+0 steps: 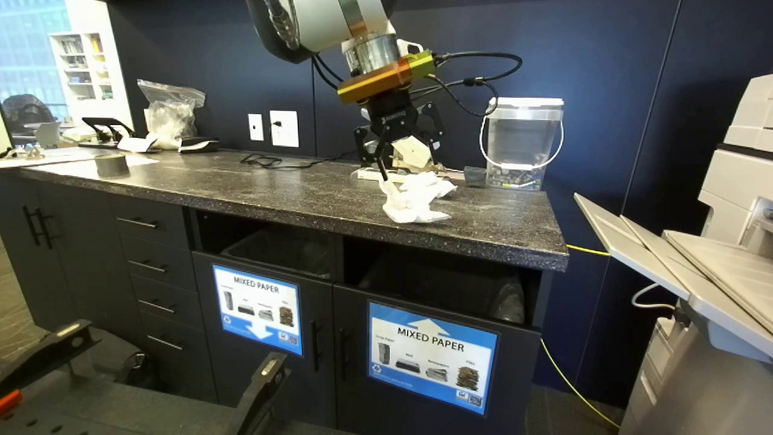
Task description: Put the tissues inside the rubbish.
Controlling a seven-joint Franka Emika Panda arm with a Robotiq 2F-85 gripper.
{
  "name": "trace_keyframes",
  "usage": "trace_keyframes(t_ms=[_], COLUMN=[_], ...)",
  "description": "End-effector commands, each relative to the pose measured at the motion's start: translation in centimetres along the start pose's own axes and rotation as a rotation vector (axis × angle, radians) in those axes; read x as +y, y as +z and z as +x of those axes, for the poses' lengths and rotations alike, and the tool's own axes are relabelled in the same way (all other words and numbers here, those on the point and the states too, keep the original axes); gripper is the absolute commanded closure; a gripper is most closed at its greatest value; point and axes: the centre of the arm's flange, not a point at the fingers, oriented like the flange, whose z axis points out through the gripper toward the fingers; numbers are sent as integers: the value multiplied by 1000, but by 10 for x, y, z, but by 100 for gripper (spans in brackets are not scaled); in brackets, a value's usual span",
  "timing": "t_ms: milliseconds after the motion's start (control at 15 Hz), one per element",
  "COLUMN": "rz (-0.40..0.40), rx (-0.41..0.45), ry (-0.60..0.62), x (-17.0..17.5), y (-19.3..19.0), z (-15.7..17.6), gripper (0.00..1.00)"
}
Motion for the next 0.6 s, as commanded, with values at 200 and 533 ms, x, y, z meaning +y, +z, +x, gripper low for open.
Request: trace_keyframes(t_ms=[200,533], rz=[106,171], rx=[89,132], ry=[109,225], x=[-2,-1], y=[-1,13], z=[12,21], gripper=[0,0])
